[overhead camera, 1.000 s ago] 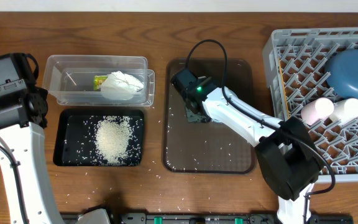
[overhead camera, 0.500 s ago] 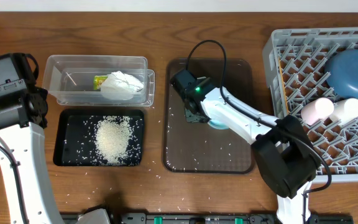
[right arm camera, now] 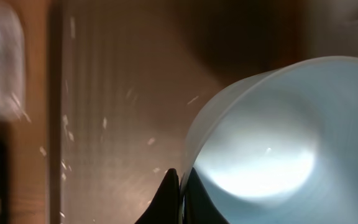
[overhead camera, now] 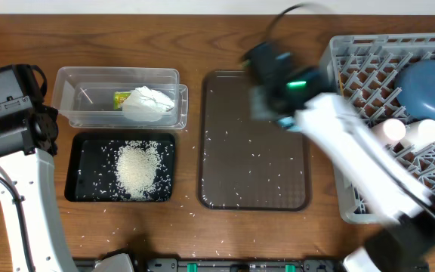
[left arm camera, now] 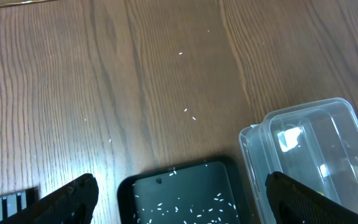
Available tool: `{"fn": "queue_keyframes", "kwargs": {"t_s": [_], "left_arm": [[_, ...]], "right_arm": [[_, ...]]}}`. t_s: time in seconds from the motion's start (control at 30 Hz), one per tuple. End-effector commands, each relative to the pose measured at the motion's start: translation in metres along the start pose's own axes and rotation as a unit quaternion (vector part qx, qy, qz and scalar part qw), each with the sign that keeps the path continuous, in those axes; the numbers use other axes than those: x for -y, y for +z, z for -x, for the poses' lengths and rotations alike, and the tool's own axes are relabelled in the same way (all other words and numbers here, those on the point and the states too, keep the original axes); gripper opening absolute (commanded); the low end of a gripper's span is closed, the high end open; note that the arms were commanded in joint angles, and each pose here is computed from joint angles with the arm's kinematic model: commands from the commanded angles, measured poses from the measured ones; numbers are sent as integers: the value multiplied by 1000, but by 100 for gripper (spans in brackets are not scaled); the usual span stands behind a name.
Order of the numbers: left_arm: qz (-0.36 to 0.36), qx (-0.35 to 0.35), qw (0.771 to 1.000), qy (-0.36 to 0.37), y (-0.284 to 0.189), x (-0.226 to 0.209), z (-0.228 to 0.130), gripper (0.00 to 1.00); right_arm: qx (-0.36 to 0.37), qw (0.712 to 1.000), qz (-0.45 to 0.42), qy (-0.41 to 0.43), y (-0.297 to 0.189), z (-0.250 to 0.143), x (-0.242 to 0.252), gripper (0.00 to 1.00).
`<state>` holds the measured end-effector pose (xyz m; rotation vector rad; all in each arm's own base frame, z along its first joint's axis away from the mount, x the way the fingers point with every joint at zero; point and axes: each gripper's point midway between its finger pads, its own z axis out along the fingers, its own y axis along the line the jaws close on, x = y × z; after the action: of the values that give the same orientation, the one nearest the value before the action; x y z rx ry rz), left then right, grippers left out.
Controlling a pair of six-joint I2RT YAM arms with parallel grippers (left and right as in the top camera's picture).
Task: Sort waste into correct bins and load items into the dishwasher rack
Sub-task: 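Lift the bowl and carry it right into the gray rack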
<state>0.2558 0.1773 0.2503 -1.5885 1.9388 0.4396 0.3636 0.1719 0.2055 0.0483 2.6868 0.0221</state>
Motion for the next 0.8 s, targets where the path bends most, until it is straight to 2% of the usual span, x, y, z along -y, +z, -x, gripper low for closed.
{"fn": "queue_keyframes", "kwargs": {"t_s": [0.0,0.2,0.47,0.6,0.77], "left_arm": [[4,3,1000,-2,0,-2,2,89],[4,3,1000,-2,0,-2,2,89],[4,3,1000,-2,0,-2,2,89],[4,3,1000,-2,0,-2,2,89],[4,3,1000,-2,0,-2,2,89]], "right_arm": [[47,998,-11,49,-46,25,66,1],[47,988,48,138,-86,23,170,1],[116,950,200,212,-108,26,259,1],[135,935,174,279,-99,18,322,1],[148,914,176,335,-83,9,376,1]]}}
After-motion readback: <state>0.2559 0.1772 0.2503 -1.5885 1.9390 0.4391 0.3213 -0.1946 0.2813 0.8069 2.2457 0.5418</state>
